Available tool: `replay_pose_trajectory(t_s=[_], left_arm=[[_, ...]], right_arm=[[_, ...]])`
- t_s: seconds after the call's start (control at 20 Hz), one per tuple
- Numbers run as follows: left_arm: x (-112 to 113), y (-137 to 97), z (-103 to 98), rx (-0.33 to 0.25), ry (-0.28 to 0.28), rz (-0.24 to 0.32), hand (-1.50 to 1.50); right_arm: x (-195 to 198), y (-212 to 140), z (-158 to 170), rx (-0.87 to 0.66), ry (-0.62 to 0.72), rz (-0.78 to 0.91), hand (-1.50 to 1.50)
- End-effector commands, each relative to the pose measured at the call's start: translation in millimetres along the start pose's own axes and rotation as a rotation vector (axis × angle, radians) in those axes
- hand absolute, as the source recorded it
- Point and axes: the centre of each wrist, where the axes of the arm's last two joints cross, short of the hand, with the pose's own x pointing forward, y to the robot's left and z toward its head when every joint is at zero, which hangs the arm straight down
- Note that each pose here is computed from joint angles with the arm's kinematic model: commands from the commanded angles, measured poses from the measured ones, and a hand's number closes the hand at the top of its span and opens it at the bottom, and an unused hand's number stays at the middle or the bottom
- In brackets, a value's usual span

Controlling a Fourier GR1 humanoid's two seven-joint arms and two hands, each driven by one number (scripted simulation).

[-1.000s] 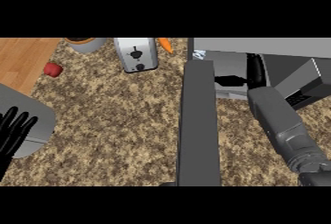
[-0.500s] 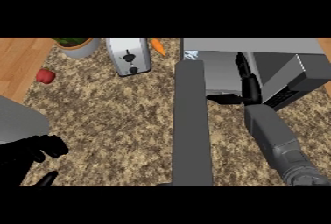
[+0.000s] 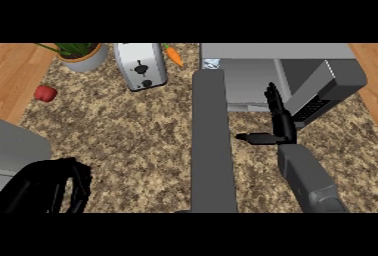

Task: Pick up the milk, place it into the microwave and close the microwave

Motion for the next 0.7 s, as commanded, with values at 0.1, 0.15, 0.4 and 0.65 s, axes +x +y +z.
replay_pose_trajectory(t_s=[0.1, 0.15, 0.4, 0.65], left_arm=[[-15.4, -18.0, -29.3, -0.075, 0.023, -0.016, 1.50], [-17.9, -30.8, -26.9, -0.075, 0.018, -0.023, 1.50], [-24.1, -46.2, -53.6, -0.113, 0.037, -0.054, 1.50], [-29.3, -62.1, -82.2, -0.225, 0.013, -0.134, 1.50]], right_arm=[[-23.1, -9.6, 57.0, 0.029, 0.014, -0.021, -1.50], [-11.4, 3.8, 36.2, 0.017, 0.000, -0.031, -1.50], [-24.4, -27.6, 99.5, -0.033, 0.028, -0.026, -1.50], [-11.3, -56.6, 131.5, -0.017, 0.024, 0.007, -1.50]])
